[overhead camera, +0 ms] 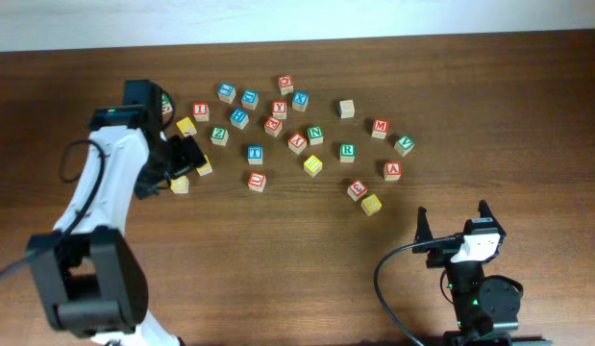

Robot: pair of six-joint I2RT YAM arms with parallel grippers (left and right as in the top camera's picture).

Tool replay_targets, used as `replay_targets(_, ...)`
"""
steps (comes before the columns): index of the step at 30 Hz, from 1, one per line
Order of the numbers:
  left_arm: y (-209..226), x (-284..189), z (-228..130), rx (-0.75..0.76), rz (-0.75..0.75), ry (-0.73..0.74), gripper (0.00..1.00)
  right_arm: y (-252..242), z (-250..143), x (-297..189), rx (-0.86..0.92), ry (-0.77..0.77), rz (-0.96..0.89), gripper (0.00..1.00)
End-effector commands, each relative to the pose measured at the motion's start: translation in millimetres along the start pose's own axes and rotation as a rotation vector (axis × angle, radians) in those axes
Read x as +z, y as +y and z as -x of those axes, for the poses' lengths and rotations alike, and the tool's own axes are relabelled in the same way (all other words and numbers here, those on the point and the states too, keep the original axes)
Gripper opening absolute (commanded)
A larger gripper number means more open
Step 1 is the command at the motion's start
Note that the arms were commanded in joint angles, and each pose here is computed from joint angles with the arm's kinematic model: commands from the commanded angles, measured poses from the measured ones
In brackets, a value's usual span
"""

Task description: Spell out ICRA

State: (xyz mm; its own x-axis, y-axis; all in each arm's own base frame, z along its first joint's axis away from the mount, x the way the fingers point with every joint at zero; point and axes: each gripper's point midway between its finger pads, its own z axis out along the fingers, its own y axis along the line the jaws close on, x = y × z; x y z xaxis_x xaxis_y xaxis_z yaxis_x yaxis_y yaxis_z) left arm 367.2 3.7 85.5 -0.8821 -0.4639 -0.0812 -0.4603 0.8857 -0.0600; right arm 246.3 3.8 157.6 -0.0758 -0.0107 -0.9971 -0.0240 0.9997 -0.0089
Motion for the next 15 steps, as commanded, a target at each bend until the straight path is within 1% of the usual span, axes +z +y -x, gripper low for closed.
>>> replay_targets(1,-27,16,-14,0.119,-0.055,0.065,0.92,-2,-2,0,0.004,0.004,-0.009,0.98)
replay_targets(5,-37,-11,-7,0.136,-0.085,0.014,0.91,-2,-2,0,0.005,0.004,-0.009,0.98)
replay_targets(6,-37,-20,-6,0.136,-0.09,0.0,0.91,-2,-2,0,0.004,0.004,-0.009,0.98)
replay_targets(7,-36,-30,-5,0.134,-0.095,-0.019,0.97,-2,-2,0,0.005,0.004,-0.009,0.98)
replay_targets(8,-34,-38,-5,0.132,-0.096,-0.038,0.99,-2,-2,0,0.005,0.004,-0.009,0.98)
replay_targets(9,-28,-48,-5,0.122,-0.091,-0.058,0.99,-2,-2,0,0.004,0.004,-0.009,0.98)
replay_targets(10,-11,-61,-5,0.068,-0.065,-0.075,0.99,-2,-2,0,0.004,0.004,-0.009,0.98)
replay_targets(12,23,-74,-7,-0.089,-0.003,-0.079,0.99,-2,-2,0,0.005,0.004,-0.009,0.98)
replay_targets(14,58,-84,-11,-0.211,0.03,-0.059,0.99,-2,-2,0,0.004,0.004,-0.009,0.98)
replay_targets(15,77,-87,-18,-0.291,0.049,-0.023,0.99,-2,-2,0,0.004,0.004,-0.009,0.98)
